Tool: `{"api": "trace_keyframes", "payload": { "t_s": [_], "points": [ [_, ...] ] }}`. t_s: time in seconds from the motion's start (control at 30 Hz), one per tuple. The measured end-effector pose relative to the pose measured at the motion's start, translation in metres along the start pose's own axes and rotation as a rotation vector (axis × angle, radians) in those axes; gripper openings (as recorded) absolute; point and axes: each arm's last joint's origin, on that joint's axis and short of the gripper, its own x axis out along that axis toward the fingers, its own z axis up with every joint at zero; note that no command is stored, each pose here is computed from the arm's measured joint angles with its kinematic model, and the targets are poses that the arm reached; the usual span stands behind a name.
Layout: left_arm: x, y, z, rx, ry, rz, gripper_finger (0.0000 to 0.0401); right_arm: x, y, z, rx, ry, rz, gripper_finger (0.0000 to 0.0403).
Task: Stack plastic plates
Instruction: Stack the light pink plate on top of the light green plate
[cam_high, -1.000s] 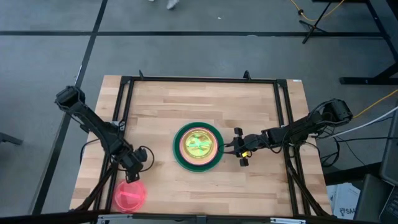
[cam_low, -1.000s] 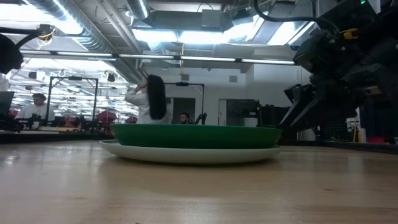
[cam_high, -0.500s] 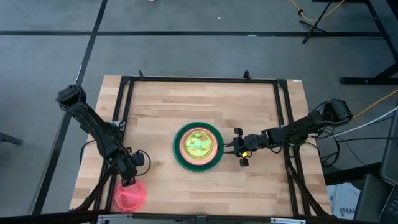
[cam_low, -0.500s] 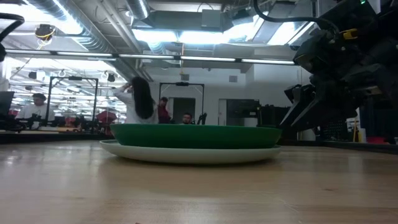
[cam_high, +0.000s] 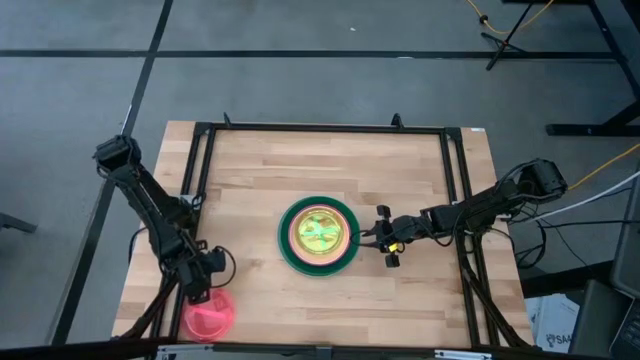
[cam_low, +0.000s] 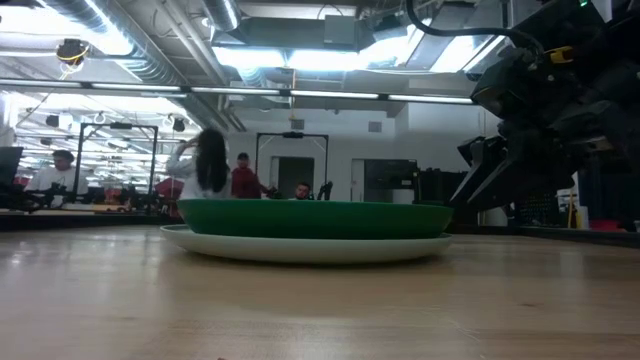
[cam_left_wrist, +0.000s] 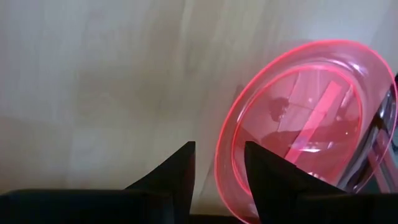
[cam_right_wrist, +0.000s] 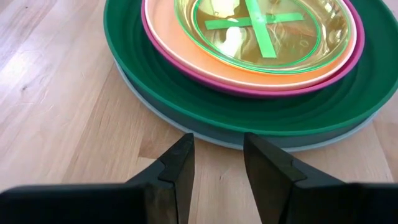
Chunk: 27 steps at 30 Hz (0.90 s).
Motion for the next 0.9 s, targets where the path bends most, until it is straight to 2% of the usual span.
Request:
{"api": "trace_keyframes", "payload": {
  "t_s": [0.33, 0.47, 0.67, 0.9],
  "points": [
    [0.014, -0.005, -0.006, 0.083, 0.025, 0.040, 0.0132, 0.000, 0.000, 0.000, 0.000, 0.000, 0.000, 0.0131],
    [0.020, -0.011, -0.004, 0.090, 0.022, 0.007, 0.0132, 0.000, 0.000, 0.000, 0.000, 0.000, 0.000, 0.0131],
    [0.031, -0.010, -0.004, 0.086, 0.040, 0.060, 0.0132, 0.000, 0.000, 0.000, 0.000, -0.001, 0.000, 0.0131],
    [0.038, -0.013, -0.003, 0.103, 0.054, 0.064, 0.0132, 0.000, 0.000, 0.000, -0.001, -0.001, 0.000, 0.0131]
  ]
}}
